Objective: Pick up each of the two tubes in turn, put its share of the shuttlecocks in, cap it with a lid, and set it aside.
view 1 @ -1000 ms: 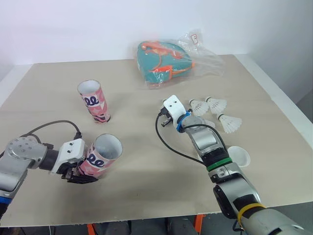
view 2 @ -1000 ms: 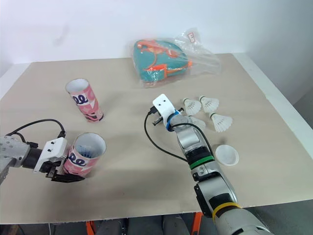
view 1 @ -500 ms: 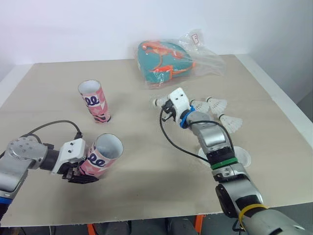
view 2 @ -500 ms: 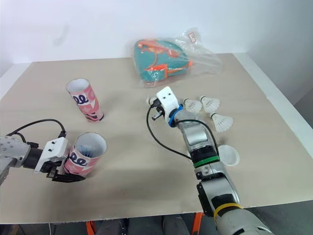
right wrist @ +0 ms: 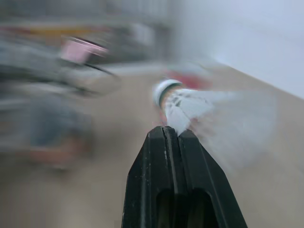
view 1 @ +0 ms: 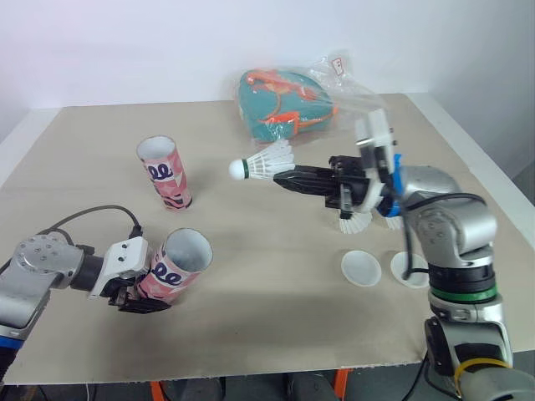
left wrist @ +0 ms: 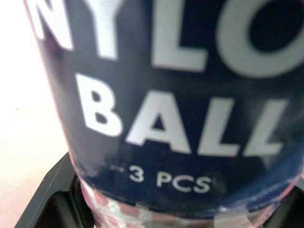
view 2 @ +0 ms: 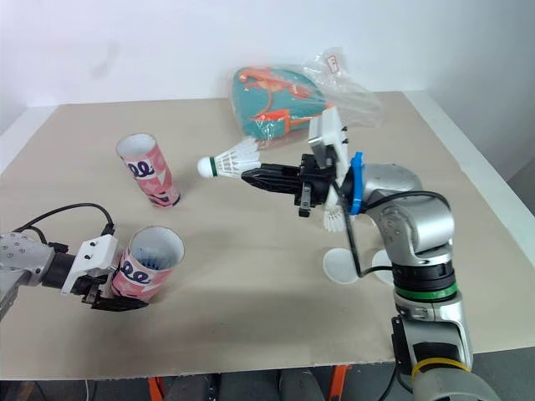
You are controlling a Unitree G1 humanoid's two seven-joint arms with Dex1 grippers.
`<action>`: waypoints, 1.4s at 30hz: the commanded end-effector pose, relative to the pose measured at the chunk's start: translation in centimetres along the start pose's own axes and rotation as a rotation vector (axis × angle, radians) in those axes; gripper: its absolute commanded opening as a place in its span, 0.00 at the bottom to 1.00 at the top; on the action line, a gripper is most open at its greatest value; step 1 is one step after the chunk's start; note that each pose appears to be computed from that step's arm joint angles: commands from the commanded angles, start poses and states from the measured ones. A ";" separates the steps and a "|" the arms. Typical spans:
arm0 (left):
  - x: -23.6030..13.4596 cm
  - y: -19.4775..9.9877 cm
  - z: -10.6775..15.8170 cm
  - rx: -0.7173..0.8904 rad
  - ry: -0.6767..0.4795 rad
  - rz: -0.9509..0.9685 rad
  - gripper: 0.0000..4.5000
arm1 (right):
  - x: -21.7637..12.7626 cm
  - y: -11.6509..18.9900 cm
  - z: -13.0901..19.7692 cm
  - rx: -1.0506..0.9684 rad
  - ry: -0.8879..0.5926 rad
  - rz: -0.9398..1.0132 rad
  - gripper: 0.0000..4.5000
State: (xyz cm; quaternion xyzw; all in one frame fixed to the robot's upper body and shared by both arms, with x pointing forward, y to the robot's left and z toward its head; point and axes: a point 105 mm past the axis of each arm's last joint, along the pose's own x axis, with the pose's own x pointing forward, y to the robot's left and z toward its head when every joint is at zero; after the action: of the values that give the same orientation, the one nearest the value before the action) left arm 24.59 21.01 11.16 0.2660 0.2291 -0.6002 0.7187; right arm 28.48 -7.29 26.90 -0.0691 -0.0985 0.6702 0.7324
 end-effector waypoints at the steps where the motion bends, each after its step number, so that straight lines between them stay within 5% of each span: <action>1: 1.4 -1.2 -0.7 -0.028 -0.003 -0.068 0.75 | 0.4 2.6 0.7 -0.064 0.013 0.126 0.01; 10: 1.2 -1.0 -0.7 -0.025 0.000 -0.069 0.75 | 3.7 3.1 -2.6 -0.164 0.177 0.220 0.01; 25: 0.8 -0.8 -0.8 -0.031 0.008 -0.063 0.75 | 8.3 3.6 -3.1 -0.286 0.237 0.445 0.01; 28: 0.9 -0.8 -0.7 -0.031 0.007 -0.062 0.75 | 8.7 4.0 -3.5 -0.293 0.261 0.503 0.21; 35: 0.8 -0.8 -0.5 -0.033 0.005 -0.060 0.75 | 8.3 3.6 -1.9 -0.209 0.199 0.531 0.99; 42: 1.0 -1.3 -0.6 -0.045 -0.005 -0.062 0.75 | 2.7 0.8 -1.0 -0.085 0.124 0.220 0.99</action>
State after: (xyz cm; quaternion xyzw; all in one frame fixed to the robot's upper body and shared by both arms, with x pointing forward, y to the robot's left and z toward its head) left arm 24.47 21.03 11.15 0.2578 0.2298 -0.6002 0.7214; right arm 28.50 -3.28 24.78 -0.1630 -0.0510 0.7563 0.6315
